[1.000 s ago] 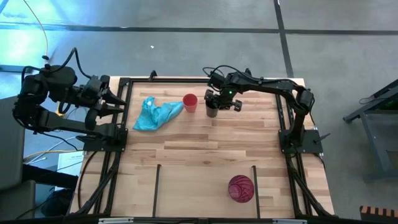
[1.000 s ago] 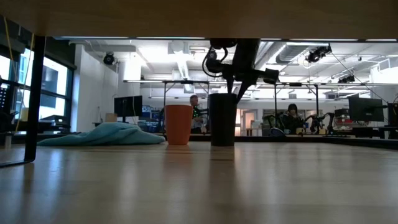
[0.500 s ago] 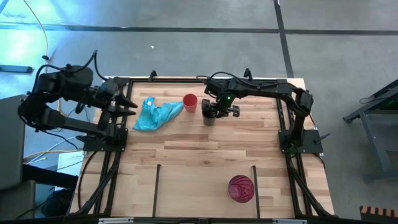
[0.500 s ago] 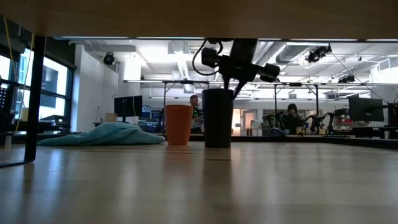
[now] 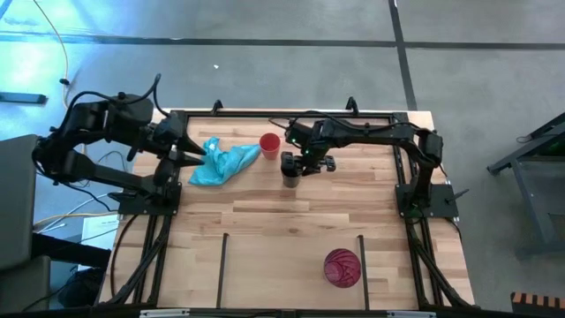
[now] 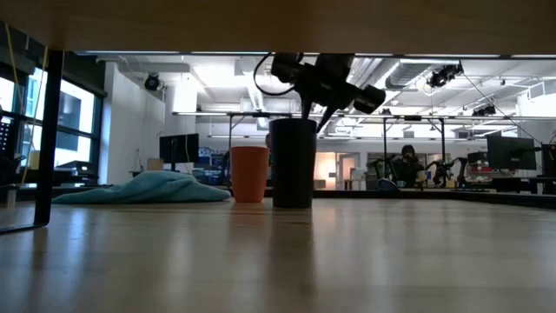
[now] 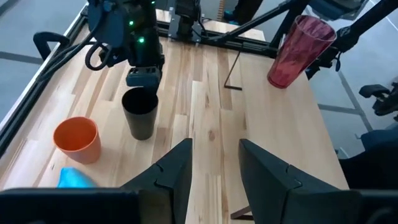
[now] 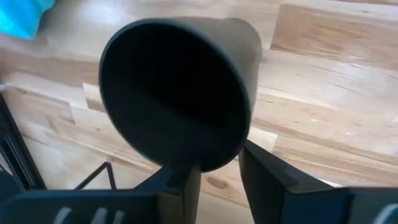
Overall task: Stack small to large cups/mugs on shelf
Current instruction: Put the black cup on the shelf
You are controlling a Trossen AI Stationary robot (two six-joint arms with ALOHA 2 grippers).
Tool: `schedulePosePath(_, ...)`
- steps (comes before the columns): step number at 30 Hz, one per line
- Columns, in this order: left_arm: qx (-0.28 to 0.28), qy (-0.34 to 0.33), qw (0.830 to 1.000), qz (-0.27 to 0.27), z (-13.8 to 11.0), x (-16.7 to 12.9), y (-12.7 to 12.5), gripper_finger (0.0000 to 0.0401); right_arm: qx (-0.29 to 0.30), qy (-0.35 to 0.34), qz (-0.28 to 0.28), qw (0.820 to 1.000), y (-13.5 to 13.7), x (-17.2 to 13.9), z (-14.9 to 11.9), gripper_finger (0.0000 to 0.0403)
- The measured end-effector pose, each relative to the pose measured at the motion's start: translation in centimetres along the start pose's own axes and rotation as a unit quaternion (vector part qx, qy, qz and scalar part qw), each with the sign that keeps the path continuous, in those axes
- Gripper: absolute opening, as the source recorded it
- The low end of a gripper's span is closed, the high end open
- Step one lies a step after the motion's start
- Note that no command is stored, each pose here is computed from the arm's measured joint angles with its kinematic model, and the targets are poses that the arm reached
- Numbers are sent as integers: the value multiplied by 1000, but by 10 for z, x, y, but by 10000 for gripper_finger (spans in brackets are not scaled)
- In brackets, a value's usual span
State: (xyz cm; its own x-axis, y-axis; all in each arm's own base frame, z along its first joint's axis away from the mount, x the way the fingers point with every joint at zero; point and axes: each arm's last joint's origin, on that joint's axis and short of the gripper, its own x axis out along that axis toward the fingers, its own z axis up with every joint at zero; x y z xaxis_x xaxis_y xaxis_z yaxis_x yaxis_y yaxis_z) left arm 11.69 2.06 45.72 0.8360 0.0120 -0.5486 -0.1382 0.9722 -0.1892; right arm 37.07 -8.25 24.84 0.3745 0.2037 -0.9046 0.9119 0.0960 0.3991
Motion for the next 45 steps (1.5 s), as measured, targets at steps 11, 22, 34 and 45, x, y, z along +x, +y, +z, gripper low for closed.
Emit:
schedulePosePath(11,-3,16,1000,2,4,12,2,117,-23,0,17,1000,5,-5,-9,180)
schedulePosePath(22,-1,38,998,45,9,29,6,117,-60,-56,87,993,9,-50,-24,184)
schedulePosePath(34,-9,121,988,95,28,125,23,117,-226,-115,185,950,-7,-134,-67,184)
schedulePosePath(45,-51,169,967,181,28,224,56,117,-470,-229,253,814,-55,-223,-122,184)
